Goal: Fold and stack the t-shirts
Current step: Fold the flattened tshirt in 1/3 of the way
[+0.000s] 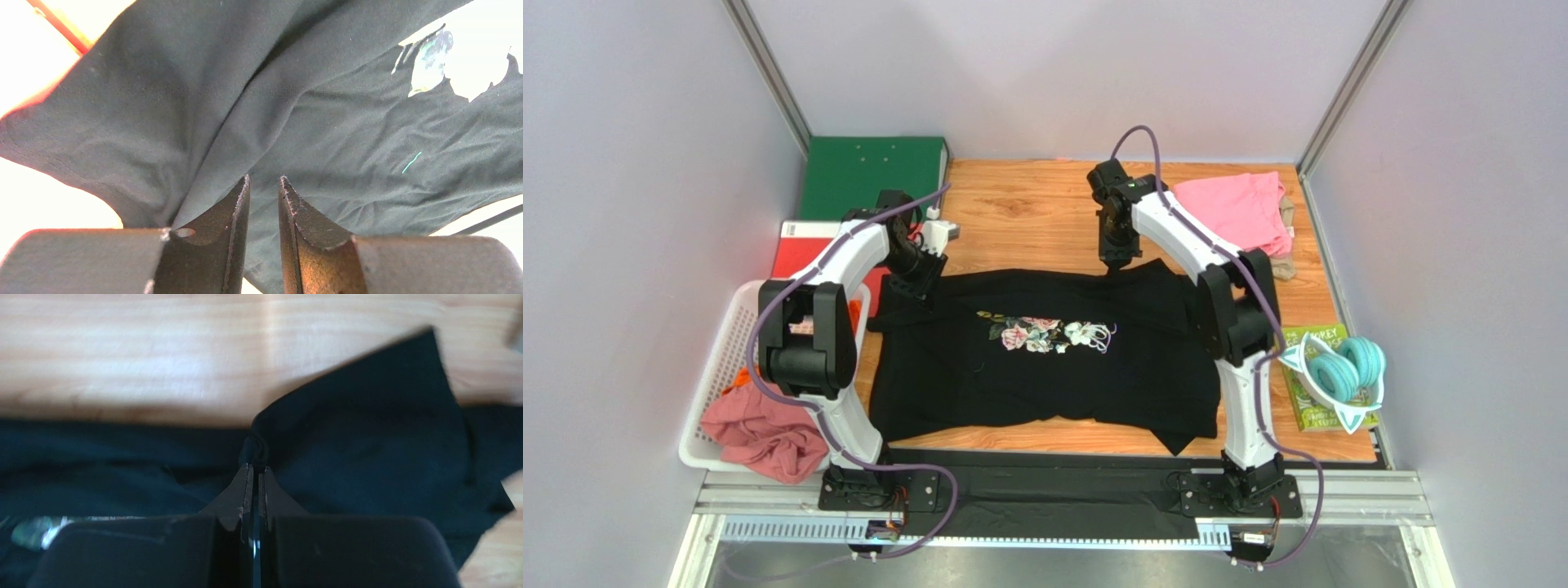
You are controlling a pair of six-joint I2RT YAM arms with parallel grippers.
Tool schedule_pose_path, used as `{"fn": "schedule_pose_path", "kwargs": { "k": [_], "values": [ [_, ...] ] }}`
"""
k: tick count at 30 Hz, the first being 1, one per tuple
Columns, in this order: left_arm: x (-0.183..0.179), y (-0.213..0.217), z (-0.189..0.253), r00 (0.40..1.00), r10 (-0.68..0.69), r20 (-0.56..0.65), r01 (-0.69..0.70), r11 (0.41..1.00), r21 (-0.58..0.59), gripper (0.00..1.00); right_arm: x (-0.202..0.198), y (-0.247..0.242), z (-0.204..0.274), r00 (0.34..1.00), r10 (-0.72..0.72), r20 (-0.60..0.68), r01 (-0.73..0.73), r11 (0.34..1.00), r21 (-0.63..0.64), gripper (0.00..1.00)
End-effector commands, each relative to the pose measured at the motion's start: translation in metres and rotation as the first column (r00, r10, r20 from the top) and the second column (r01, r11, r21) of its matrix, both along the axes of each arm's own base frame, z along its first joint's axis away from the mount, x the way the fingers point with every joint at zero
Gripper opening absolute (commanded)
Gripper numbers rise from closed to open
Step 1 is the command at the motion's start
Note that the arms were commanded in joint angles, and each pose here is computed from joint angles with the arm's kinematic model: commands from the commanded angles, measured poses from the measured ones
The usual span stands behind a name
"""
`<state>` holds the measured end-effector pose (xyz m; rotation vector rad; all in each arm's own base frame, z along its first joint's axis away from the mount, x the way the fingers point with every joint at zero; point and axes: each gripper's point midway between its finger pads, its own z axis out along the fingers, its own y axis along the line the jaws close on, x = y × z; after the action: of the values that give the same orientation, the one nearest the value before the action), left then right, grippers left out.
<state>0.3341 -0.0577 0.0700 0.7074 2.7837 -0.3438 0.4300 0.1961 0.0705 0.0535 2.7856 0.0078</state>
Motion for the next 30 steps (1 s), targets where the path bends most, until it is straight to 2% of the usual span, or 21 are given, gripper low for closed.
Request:
{"fn": "schedule_pose_path", "kwargs": {
  "k": [1,10,18,25,27,29,30],
  "values": [
    [0.001,0.003,0.012,0.999,-0.01,0.053,0.01,1.0,0.003,0.3,-0.02,0.012,0.056,0.99,0.041,0.132,-0.046,0.999,0.028,0.0],
    [-0.003,0.004,0.017,0.998,-0.012,0.063,0.011,1.0,0.006,0.3,-0.082,0.04,0.052,0.988,0.103,0.111,-0.109,0.993,0.051,0.0],
    [-0.003,0.006,0.021,0.997,-0.018,0.073,0.017,1.0,0.014,0.29,-0.167,0.058,0.005,0.99,0.138,-0.035,-0.136,0.989,0.056,0.0],
    [-0.002,0.005,0.021,0.997,-0.02,0.07,0.019,1.0,0.011,0.29,-0.211,0.078,0.0,0.979,0.197,-0.058,-0.193,0.979,0.065,0.0],
    [-0.003,0.005,0.021,0.997,-0.021,0.07,0.02,1.0,0.008,0.29,-0.219,0.081,-0.002,0.975,0.214,-0.065,-0.209,0.975,0.068,0.12],
    [-0.003,0.005,0.021,0.997,-0.021,0.07,0.02,1.0,0.008,0.29,-0.225,0.078,-0.011,0.973,0.212,-0.096,-0.207,0.977,0.061,0.34],
    [-0.003,0.005,0.022,0.997,-0.022,0.072,0.021,1.0,0.01,0.29,-0.226,0.077,-0.013,0.972,0.21,-0.103,-0.205,0.977,0.058,0.36]
  ]
}}
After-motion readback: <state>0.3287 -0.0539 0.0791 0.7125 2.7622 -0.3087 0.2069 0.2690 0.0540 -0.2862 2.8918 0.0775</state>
